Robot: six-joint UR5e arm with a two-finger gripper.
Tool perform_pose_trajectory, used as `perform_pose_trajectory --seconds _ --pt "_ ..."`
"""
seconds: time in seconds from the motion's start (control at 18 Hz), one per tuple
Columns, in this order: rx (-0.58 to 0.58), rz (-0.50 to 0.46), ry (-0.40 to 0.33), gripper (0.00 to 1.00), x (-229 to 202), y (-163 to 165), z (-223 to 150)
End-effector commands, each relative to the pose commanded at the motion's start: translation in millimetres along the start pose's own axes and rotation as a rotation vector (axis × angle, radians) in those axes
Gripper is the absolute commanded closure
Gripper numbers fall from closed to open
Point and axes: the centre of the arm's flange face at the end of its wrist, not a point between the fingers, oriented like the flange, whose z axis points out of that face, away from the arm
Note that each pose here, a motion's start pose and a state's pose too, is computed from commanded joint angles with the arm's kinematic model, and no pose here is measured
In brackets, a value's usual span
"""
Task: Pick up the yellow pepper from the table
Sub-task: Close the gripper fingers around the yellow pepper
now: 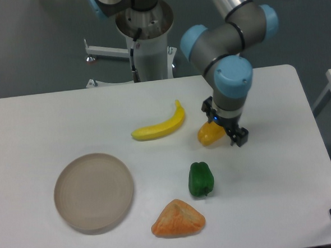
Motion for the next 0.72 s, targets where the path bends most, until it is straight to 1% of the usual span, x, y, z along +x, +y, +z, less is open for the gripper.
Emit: perform_pose_trajectory --seconds 0.06,0.28,0.39,0.44,0.72 --pt "-0.017 0.012 -0.008 0.00 1.9 -6.0 0.4" --pt "-0.020 0.014 -0.021 0.00 2.9 -9.0 4.0" --pt "-0.019 0.007 -0.016 0.00 6.8 -10.1 13.3" --pt "-0.017 0.006 -0.031 0.00 7.0 -10.8 17.6" --pt "-0.020 0.004 -0.016 0.00 12.3 -11.3 31.7"
